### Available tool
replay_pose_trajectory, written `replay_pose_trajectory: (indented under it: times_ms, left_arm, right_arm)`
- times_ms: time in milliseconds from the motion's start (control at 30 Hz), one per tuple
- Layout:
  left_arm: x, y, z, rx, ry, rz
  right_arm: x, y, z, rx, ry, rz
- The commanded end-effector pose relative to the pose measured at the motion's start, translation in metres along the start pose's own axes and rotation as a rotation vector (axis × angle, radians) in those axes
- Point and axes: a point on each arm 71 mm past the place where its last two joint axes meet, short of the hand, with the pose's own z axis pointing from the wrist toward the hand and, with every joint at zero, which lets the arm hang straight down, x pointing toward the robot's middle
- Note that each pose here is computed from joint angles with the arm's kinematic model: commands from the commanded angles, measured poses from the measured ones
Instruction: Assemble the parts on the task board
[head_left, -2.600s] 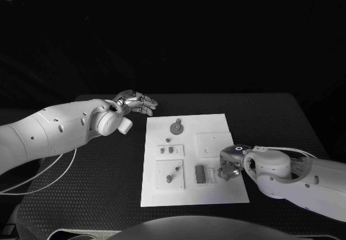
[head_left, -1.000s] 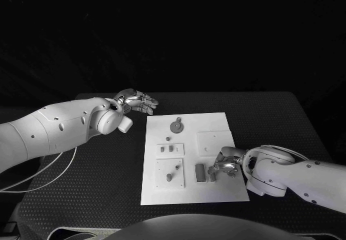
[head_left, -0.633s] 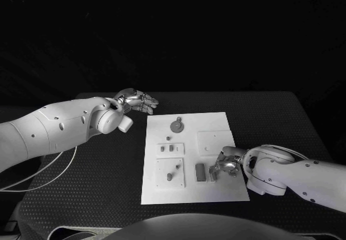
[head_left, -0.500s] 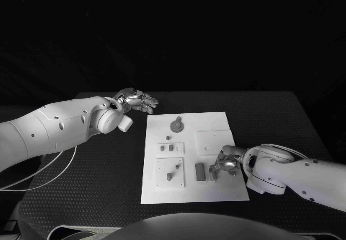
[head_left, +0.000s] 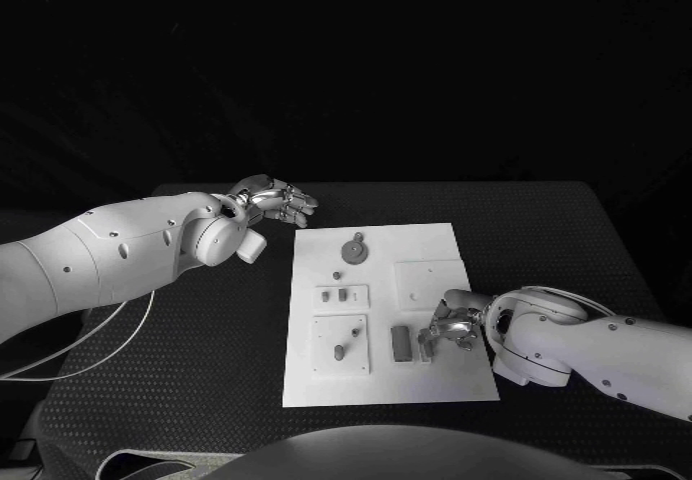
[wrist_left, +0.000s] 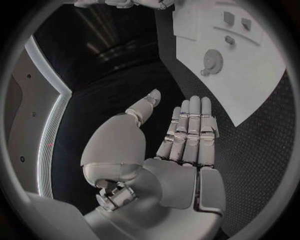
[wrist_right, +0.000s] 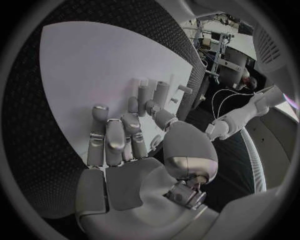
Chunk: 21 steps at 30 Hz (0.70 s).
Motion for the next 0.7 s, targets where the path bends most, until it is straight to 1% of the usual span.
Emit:
replay_pose_trajectory:
  times_ms: [33, 467, 700]
  left_arm:
    - [0.0021, -0.0017, 0.0002, 0.009, 0.017, 0.000]
    - [0.0023, -0.0016, 0.0003, 0.007, 0.019, 0.000]
    - [0.0027, -0.0017, 0.0004, 0.007, 0.020, 0.000]
  right_arm:
    - [0.0098, -0.0016, -0.0006, 0.005, 0.059, -0.020]
    - [0.0114, -0.0005, -0.0021, 0.000, 0.066, -0.019]
    - [0.0103, -0.0007, -0.0013, 0.000, 0.052, -0.013]
